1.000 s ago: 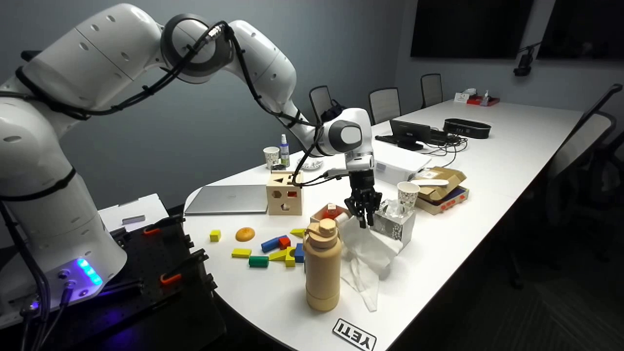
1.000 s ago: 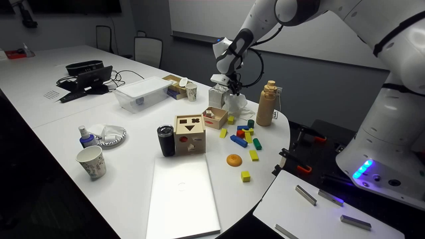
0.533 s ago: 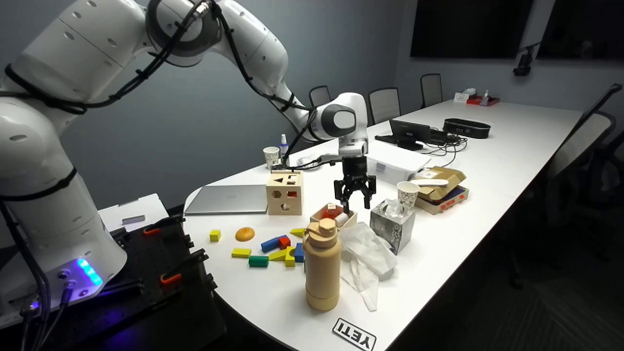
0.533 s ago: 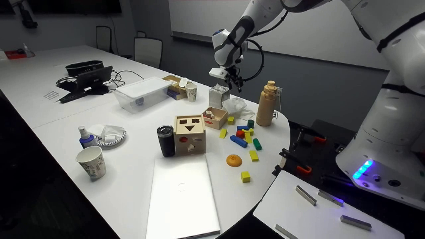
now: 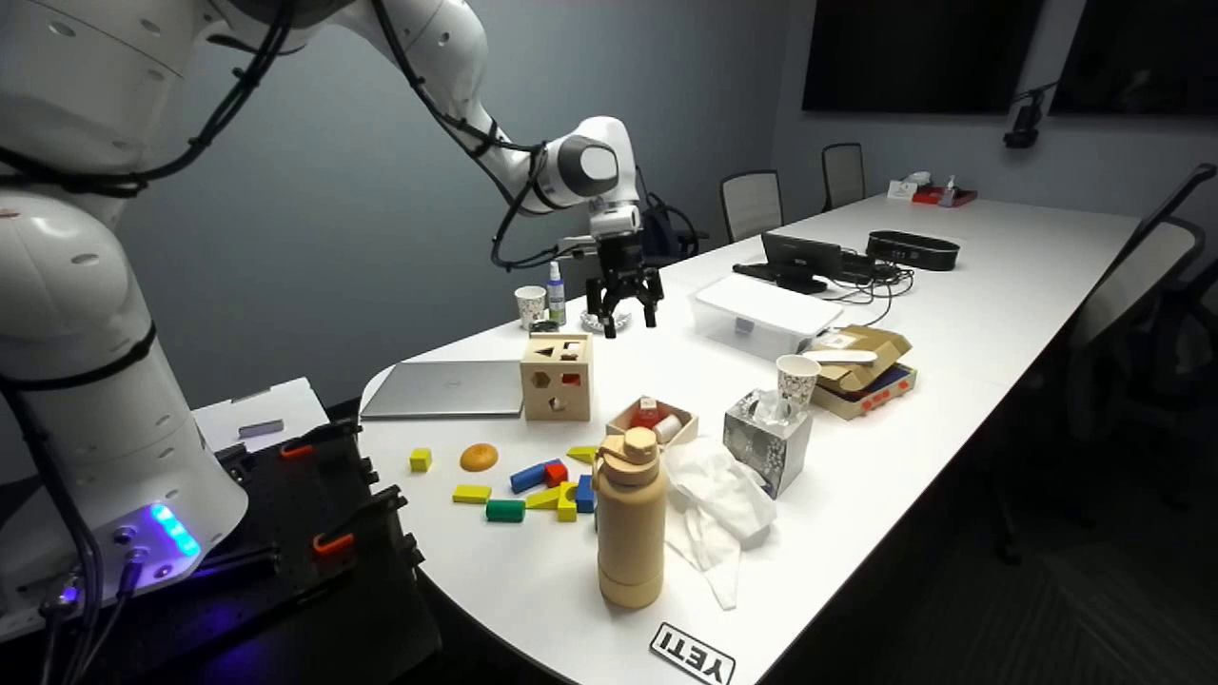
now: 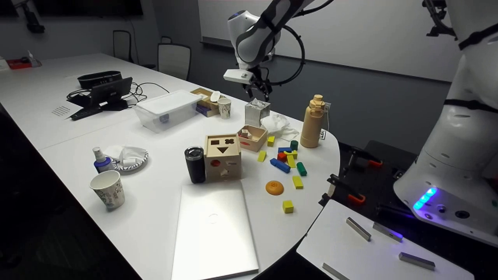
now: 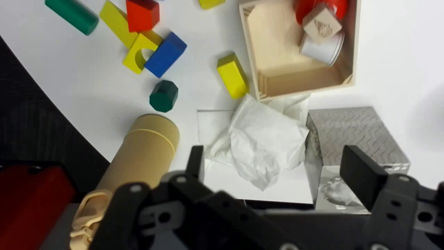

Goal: Use the tissue to wipe the laptop

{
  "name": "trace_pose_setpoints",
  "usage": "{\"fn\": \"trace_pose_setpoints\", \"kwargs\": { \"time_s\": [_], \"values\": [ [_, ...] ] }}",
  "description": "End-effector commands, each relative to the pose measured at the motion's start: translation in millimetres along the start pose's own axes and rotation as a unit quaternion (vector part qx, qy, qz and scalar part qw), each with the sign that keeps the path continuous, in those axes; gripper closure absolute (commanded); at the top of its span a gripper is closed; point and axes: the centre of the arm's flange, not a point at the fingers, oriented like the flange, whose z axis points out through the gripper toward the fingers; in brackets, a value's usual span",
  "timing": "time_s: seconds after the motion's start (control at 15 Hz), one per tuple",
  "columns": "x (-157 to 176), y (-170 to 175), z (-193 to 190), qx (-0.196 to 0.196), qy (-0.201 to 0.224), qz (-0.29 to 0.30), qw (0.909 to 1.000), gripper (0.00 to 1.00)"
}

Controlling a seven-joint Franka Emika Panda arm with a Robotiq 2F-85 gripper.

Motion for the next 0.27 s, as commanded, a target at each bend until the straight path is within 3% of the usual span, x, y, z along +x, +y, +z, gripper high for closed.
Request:
{"fn": "trace_pose_setpoints", "kwargs": {
  "time_s": [0.0, 0.2],
  "values": [
    [-47, 34, -38, 0.025, 0.007, -0.051, 0.9983, 0.0],
    [-78, 46, -51, 0.032, 0.014, -0.084, 0.9958, 0.0]
  ]
}}
